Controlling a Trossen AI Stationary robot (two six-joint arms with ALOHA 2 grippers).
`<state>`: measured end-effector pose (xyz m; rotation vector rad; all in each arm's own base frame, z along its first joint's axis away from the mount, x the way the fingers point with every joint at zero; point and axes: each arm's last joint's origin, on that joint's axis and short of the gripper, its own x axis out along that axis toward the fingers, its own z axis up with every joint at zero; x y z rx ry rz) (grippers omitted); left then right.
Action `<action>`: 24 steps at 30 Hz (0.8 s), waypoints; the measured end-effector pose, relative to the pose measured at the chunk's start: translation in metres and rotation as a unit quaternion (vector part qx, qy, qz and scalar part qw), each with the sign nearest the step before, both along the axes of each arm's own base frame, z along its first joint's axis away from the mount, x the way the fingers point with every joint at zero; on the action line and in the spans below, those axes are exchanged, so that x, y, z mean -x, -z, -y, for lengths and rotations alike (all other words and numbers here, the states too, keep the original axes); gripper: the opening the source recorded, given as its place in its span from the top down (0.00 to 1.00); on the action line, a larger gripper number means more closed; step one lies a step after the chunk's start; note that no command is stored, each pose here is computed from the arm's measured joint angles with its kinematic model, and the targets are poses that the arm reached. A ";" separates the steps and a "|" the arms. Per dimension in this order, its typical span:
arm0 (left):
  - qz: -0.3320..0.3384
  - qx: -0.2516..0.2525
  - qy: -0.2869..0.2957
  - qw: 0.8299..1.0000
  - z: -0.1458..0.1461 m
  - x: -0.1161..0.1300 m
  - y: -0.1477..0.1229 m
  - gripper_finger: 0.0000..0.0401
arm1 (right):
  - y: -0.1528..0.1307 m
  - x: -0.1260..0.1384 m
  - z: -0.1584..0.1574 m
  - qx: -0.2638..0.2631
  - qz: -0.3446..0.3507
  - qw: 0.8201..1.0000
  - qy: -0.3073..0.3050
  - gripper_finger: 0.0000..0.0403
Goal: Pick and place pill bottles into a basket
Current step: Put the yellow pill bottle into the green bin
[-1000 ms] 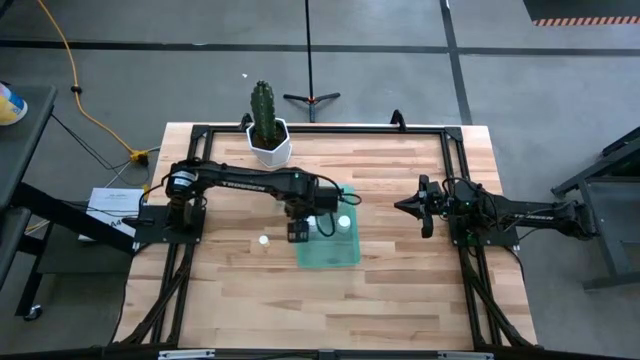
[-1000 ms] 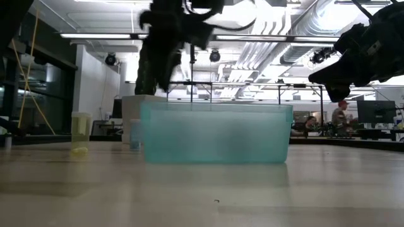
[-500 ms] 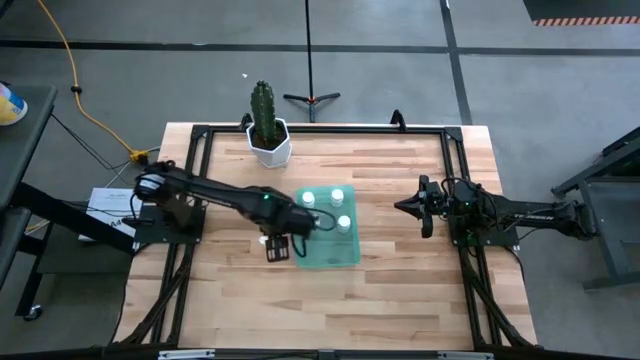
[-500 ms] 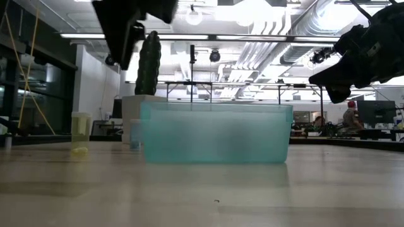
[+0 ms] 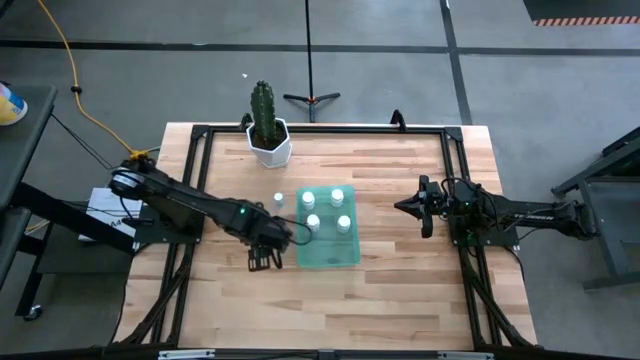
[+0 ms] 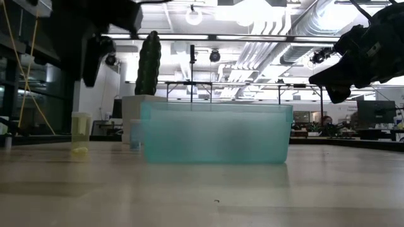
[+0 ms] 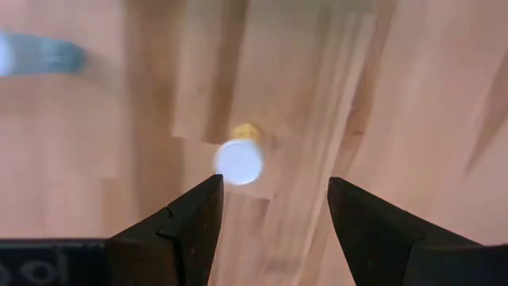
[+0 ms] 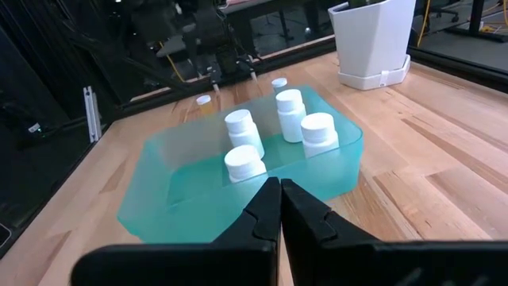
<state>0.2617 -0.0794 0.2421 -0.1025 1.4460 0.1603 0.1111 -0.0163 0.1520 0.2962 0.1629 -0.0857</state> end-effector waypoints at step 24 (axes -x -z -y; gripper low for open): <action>0.019 -0.035 0.043 0.998 -0.003 0.003 0.033 0.35 | 0.000 0.000 0.000 -0.008 0.000 1.000 0.004 1.00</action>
